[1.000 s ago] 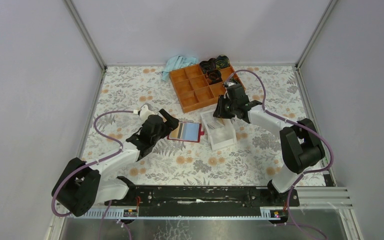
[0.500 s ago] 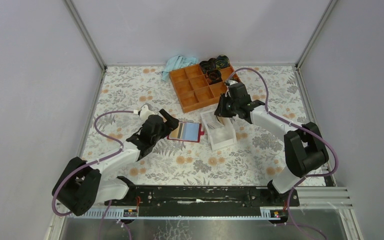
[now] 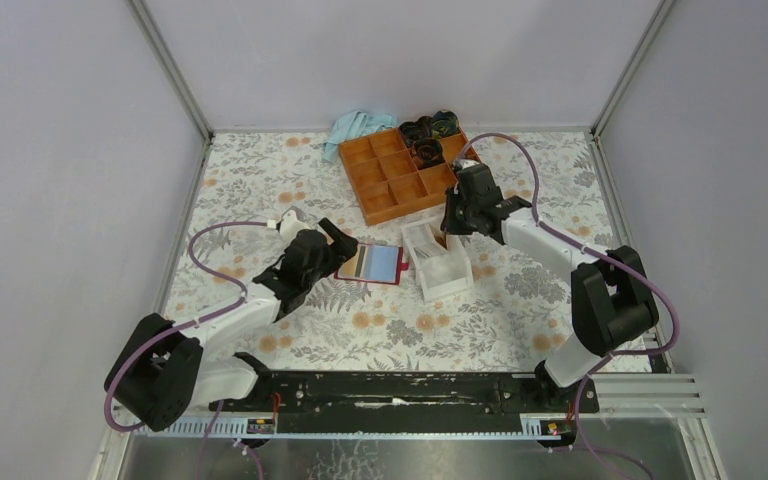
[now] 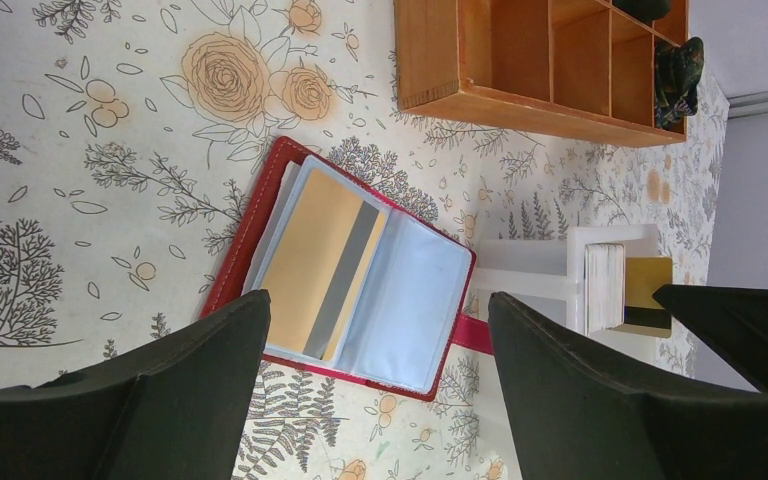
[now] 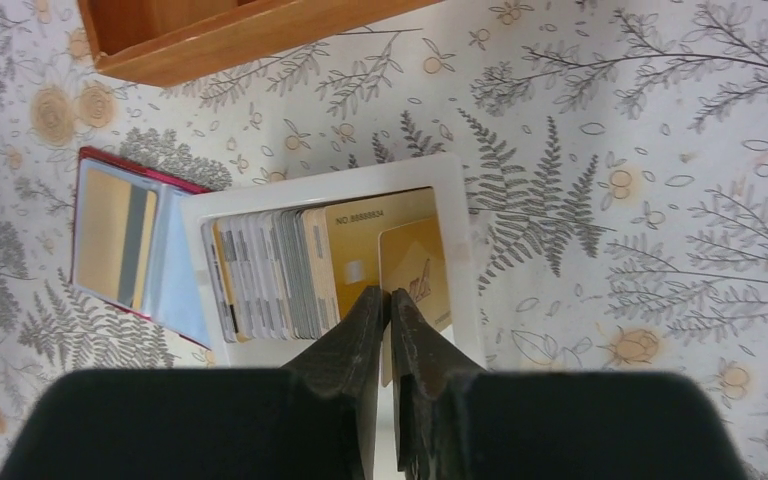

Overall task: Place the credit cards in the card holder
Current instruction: Pick up the credit card from the storage box.

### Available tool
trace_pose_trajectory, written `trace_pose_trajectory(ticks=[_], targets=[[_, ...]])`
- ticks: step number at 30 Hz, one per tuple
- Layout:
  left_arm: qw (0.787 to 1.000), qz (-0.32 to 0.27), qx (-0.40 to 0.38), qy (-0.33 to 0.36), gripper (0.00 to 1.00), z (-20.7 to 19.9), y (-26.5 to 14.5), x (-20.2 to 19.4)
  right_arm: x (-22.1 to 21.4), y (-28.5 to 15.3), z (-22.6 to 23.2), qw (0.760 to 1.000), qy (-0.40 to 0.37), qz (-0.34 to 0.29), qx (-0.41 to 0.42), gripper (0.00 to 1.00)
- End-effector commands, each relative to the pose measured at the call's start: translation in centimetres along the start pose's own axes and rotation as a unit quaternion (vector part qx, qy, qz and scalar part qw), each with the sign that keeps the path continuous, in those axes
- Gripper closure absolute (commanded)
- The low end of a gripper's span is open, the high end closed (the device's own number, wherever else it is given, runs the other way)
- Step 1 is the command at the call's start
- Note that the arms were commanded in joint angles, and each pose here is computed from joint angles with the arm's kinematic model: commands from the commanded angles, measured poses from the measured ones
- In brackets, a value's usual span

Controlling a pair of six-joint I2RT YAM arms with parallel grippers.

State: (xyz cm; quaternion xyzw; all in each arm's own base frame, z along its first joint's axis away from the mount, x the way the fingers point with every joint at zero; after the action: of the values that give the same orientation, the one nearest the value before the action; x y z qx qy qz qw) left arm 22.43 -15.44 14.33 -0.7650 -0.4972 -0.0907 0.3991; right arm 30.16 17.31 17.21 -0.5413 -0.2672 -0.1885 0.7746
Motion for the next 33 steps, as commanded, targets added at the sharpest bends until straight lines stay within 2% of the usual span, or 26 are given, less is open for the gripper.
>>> trace_pose_trajectory(ticks=[1,6,19,28,33], targets=[[0.999,-0.017,-0.026,-0.012,0.13,-1.6,0.3,0.8,2.3,-2.1,0.7,0.998,-0.025,-0.043,-0.023,0.88],[0.999,-0.016,-0.027,-0.014,0.13,-1.7,0.4,0.8,3.2,-2.7,0.9,0.996,-0.048,-0.045,-0.056,1.0],[0.998,-0.016,-0.054,-0.019,0.12,-3.0,0.1,1.3,4.5,-5.2,1.4,0.993,-0.061,-0.076,-0.066,1.0],[0.99,-0.012,-0.123,-0.069,0.1,-4.5,-2.0,2.1,6.1,-9.2,2.7,0.988,-0.033,-0.148,-0.013,1.0],[0.97,0.001,-0.2,-0.141,0.08,-5.1,-3.8,2.1,6.5,-11.3,4.2,0.978,0.01,-0.2,0.066,1.0]])
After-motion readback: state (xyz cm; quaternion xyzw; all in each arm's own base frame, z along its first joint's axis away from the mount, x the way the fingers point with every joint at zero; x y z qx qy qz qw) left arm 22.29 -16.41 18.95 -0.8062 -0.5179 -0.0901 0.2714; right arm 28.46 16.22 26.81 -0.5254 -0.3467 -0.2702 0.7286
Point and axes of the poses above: each gripper's point midway between its finger pads, its own y axis out along the fingers, its own z axis along the line the jaws close on, x = y × z, the point moved 10 cm from there along -y, back along the fingers, and after that the axes turned 3 degrees about -y, right-handed, at the moved point
